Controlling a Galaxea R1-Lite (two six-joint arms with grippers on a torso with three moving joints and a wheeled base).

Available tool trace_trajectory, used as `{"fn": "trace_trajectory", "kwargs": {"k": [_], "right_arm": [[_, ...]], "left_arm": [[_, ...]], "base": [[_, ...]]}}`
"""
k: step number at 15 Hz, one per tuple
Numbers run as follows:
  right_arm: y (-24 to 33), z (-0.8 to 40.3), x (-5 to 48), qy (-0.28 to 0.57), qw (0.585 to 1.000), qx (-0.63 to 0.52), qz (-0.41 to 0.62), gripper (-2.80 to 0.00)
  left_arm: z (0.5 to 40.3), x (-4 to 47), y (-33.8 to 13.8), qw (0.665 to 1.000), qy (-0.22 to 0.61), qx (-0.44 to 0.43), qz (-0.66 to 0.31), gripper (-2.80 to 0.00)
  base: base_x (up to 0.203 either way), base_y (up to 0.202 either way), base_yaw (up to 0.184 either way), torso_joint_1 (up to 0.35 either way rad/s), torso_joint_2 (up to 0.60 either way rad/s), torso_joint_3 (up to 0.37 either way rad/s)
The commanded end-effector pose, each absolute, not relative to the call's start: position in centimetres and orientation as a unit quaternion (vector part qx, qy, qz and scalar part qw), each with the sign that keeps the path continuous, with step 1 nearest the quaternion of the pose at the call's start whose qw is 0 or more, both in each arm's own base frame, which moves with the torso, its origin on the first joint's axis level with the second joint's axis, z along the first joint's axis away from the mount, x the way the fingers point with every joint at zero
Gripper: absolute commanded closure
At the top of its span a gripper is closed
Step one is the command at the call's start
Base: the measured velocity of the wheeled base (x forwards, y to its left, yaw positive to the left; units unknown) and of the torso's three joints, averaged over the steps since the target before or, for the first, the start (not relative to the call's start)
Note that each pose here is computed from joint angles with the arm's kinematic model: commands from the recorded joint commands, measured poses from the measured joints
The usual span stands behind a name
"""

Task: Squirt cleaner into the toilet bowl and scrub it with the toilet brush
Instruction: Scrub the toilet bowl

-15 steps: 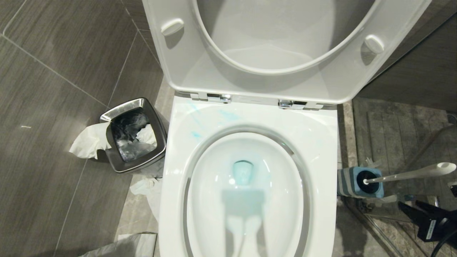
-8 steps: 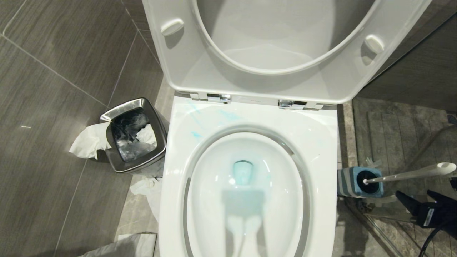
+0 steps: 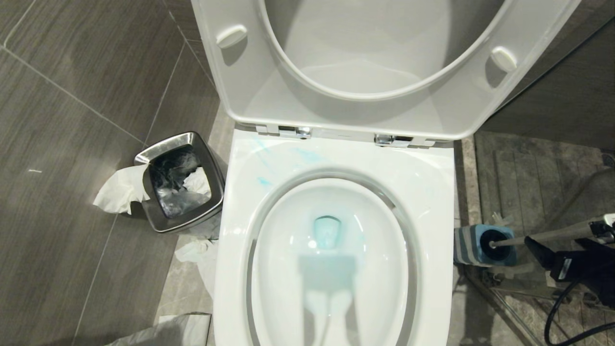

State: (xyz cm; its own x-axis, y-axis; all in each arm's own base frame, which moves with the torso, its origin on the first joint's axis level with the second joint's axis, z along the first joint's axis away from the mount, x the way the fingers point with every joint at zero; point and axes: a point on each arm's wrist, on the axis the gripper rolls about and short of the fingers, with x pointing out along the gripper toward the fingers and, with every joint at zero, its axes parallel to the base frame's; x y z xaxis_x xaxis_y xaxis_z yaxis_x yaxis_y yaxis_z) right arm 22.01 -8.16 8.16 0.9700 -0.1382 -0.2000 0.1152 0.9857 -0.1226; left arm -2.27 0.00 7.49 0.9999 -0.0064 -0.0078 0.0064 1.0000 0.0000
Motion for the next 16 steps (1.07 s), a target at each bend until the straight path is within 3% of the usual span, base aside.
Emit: {"fn": "trace_trajectory", "kwargs": {"k": [1,15,16], "right_arm": [[-8.6,8.4,23.2,0.088,0.992,-0.064,-0.065,-2.80],[-9.6,9.4,26.8,0.036,0.996,-0.077,-0.032,-2.80],[-9.6,9.4,26.9,0.035,0.996,-0.078,-0.031,-0.10]], "left_arm": [[7.4,-2.3,0.0,1.000,0.005,-0.001,-0.003,0.00],[7.4,-2.3,0.0,1.000,0.005,-0.001,-0.003,0.00],[7.4,-2.3,0.0,1.000,0.005,-0.001,-0.003,0.00]], "base": [[0.000,0.000,0.000,0.000,0.00,0.000],[0.000,0.000,0.000,0.000,0.00,0.000],[0.000,0.000,0.000,0.000,0.00,0.000]]}}
